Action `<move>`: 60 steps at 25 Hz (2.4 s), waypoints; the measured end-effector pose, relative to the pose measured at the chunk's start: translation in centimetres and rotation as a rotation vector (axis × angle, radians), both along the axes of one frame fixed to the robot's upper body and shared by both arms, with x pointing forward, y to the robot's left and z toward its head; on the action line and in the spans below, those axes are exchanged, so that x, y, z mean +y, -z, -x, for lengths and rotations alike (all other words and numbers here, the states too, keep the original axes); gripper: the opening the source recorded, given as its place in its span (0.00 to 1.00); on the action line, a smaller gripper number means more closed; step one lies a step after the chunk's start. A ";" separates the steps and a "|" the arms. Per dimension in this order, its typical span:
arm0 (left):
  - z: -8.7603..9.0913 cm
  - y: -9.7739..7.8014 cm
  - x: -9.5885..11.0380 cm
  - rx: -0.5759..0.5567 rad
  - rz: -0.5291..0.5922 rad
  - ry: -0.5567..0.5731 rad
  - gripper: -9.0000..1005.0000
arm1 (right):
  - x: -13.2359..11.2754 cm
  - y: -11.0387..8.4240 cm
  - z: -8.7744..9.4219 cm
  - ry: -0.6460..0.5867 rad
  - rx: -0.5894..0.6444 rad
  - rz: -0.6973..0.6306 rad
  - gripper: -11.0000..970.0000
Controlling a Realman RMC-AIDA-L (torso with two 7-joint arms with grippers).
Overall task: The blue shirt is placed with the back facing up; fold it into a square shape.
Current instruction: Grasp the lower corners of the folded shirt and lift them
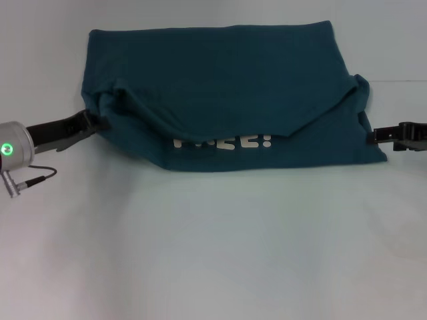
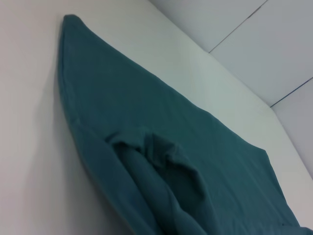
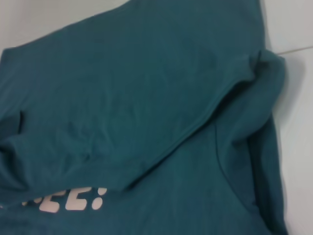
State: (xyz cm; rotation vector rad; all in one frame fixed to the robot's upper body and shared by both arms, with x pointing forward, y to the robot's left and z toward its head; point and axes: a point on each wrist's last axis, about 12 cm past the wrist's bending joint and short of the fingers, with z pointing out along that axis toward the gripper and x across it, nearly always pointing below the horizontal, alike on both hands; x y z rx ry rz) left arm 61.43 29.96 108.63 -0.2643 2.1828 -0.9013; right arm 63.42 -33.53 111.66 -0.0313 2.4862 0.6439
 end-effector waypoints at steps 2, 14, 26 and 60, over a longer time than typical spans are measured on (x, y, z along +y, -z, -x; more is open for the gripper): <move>0.1 0.1 -0.1 0.003 0.000 0.000 0.01 | 0.2 0.2 -0.1 -0.004 -0.012 0.012 0.82; 0.2 0.3 -0.2 0.005 0.005 0.000 0.01 | 2.1 2.1 -0.5 0.001 -0.084 0.103 0.82; 0.2 0.3 -0.1 0.003 0.001 -0.008 0.01 | 2.4 3.5 -0.3 0.033 -0.086 0.143 0.82; 0.0 0.4 -0.6 0.002 0.003 -0.013 0.01 | 3.1 3.6 -0.7 0.047 -0.077 0.111 0.25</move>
